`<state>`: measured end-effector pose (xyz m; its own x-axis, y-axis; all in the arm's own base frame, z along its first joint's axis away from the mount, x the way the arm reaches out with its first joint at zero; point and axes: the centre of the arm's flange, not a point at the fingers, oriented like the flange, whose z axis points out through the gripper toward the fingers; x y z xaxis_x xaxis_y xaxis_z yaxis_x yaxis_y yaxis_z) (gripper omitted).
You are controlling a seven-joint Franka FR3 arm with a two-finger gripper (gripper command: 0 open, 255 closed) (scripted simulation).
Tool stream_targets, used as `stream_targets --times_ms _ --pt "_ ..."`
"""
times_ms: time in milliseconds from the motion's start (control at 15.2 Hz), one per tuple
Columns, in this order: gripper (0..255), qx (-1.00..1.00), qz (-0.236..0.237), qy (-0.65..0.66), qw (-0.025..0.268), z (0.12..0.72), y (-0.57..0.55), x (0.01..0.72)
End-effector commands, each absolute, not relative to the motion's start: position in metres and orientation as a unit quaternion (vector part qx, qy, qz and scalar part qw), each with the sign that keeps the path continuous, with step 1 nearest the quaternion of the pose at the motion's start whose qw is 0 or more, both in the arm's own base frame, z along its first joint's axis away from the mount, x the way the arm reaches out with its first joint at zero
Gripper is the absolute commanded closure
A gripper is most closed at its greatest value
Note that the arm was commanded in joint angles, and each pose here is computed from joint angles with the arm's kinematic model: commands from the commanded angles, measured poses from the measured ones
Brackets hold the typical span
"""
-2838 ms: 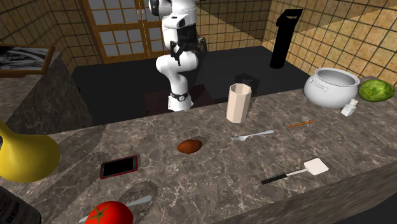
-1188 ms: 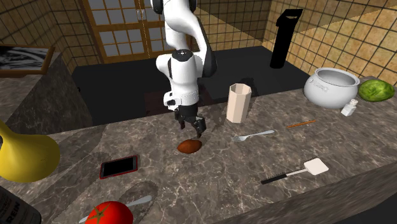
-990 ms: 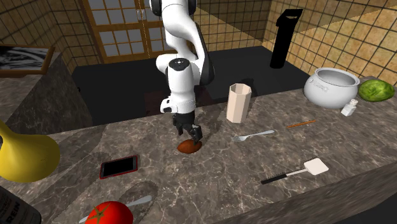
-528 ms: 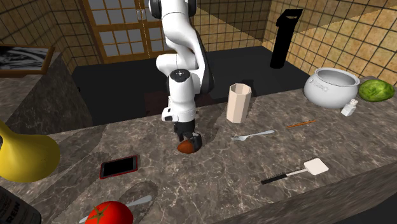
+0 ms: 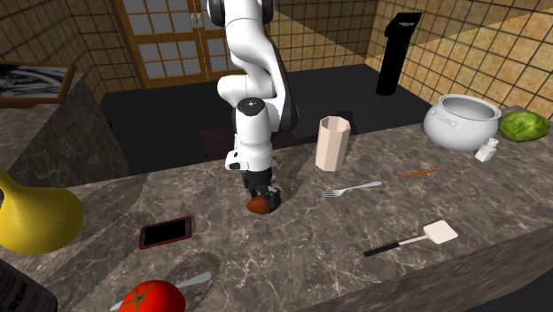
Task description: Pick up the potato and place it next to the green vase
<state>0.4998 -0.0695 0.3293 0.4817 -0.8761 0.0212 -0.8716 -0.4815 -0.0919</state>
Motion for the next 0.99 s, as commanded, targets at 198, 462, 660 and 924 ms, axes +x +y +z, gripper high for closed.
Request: stream_targets --times_ms 198,462,660,924 --pt "255 -0.86 -0.032 0.508 0.034 0.329 -0.069 0.5" --pt "255 -0.86 -0.032 0.508 0.034 0.329 -0.069 0.499" --pt "255 -0.86 -0.032 0.508 0.034 0.339 -0.069 0.5" --pt "255 -0.86 -0.032 0.508 0.034 0.36 -0.069 0.5"
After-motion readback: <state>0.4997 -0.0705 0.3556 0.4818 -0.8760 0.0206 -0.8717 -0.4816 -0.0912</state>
